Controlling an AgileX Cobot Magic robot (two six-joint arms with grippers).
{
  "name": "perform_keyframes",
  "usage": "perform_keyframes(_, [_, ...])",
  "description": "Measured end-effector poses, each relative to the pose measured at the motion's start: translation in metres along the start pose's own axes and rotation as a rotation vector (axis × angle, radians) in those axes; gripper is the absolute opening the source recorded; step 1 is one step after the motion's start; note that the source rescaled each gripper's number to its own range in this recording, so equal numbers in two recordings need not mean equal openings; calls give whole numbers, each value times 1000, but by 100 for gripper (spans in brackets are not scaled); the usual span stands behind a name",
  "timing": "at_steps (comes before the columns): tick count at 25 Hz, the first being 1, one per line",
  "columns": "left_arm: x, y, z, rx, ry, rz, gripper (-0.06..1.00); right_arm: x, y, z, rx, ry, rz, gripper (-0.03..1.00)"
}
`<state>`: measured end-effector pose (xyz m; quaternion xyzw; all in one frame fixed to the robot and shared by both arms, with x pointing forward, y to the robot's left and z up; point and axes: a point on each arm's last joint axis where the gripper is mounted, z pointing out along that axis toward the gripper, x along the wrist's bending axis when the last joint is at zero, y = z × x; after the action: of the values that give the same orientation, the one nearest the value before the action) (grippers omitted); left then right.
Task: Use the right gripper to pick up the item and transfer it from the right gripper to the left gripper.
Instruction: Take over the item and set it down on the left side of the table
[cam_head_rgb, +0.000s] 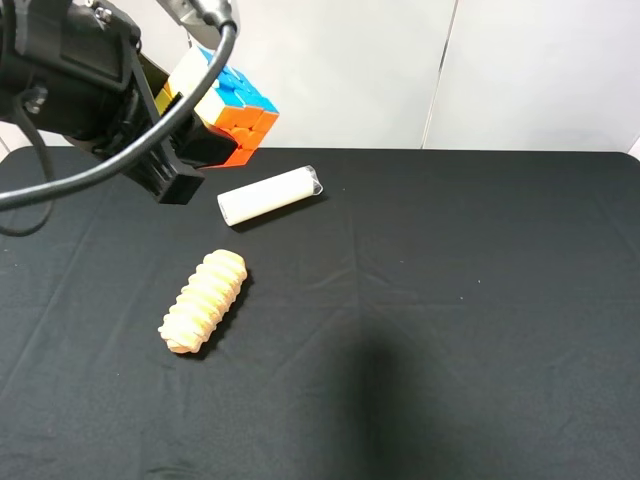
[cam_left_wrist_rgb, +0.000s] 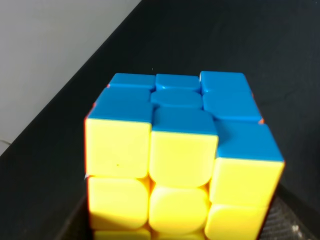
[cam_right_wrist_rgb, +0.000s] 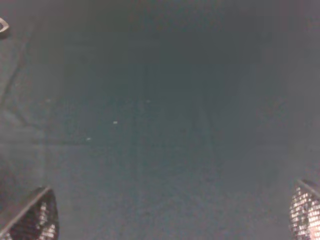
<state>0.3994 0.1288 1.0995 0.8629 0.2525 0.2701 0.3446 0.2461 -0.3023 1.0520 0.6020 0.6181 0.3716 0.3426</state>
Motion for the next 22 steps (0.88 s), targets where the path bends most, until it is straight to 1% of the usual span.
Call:
perform_keyframes(3, [0,0,0,0,0,0,0,0,0,-1,-4,-37,21,99])
perform_keyframes(5, [0,0,0,2,0,0,0,0,-2,-4,-26,-50,29,99])
perform_keyframes(8, [0,-1,0,7,1,0,0,-1,-5,-9,-64,-53,32,99])
perform_keyframes(12, [0,-2,0,24,4,-1,0,-1,-5,-9,-68,-52,32,99])
perform_keyframes(16, [3,-5,-2,77,18,-5,0,0,-5,-9,-68,-51,33,99])
perform_keyframes(22, [18,11,-25,174,75,-43,0,0,-5,-9,-67,-50,34,99])
